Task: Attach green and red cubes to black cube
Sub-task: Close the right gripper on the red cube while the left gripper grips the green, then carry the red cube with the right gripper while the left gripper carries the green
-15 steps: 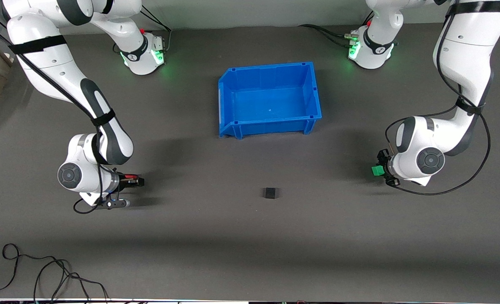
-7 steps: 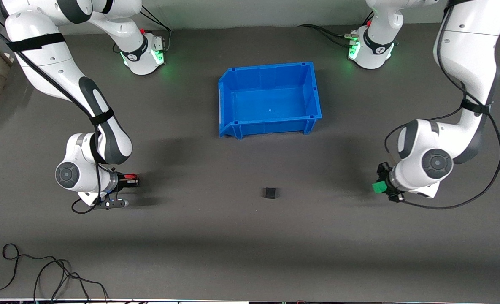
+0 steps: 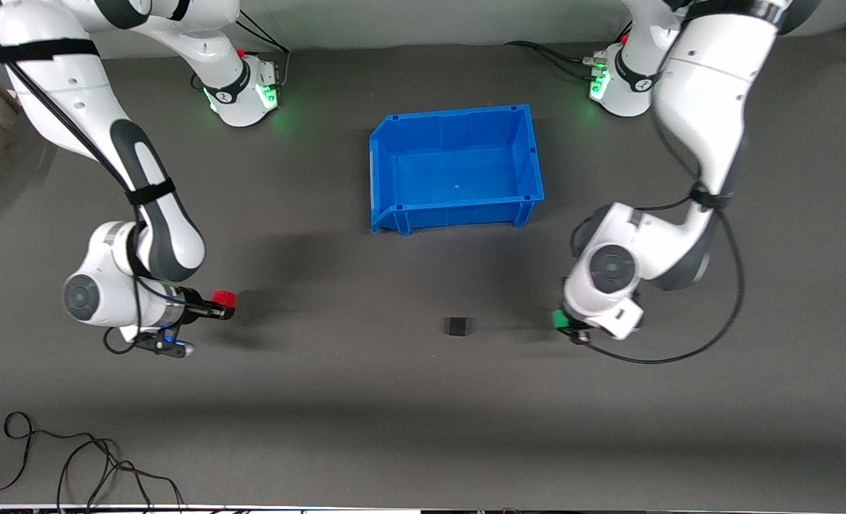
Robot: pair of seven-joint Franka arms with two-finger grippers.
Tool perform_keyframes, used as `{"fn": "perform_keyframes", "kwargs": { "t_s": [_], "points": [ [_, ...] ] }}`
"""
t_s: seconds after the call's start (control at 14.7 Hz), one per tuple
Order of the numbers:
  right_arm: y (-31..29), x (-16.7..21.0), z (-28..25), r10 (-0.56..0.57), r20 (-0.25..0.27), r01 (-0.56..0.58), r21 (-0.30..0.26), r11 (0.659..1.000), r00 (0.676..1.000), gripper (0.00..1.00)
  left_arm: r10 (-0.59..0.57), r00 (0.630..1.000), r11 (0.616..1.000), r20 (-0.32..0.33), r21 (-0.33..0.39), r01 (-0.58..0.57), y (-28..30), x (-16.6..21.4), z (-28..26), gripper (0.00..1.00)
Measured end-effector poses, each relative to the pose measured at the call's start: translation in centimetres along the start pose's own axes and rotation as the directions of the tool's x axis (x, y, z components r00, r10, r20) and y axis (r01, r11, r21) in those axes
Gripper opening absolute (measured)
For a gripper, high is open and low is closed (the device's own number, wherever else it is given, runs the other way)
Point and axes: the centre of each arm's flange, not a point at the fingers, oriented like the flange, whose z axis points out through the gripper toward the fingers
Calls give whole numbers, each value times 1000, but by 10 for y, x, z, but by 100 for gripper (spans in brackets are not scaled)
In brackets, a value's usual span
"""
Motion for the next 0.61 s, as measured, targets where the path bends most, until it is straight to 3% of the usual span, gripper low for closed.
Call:
{"fn": "perform_keyframes", "kwargs": {
  "t_s": [0.14,0.27,0.41,0.61],
  "points": [
    [-8,-3,-13,224,20,-224,74,972,974,40,54,999,998,-4,-13,-54,-9,-31,2,41],
    [-28,-7,-18,424,62,-429,115,896,903,40,118,993,992,-26,-47,-120,-14,-56,2,41],
    [-61,-22,-16,572,89,-579,101,809,815,40,150,988,985,-40,-77,-152,-10,-67,3,41],
    [-101,-44,-9,721,108,-729,64,682,684,40,124,992,984,10,-128,-122,1,-73,12,41]
  ]
}}
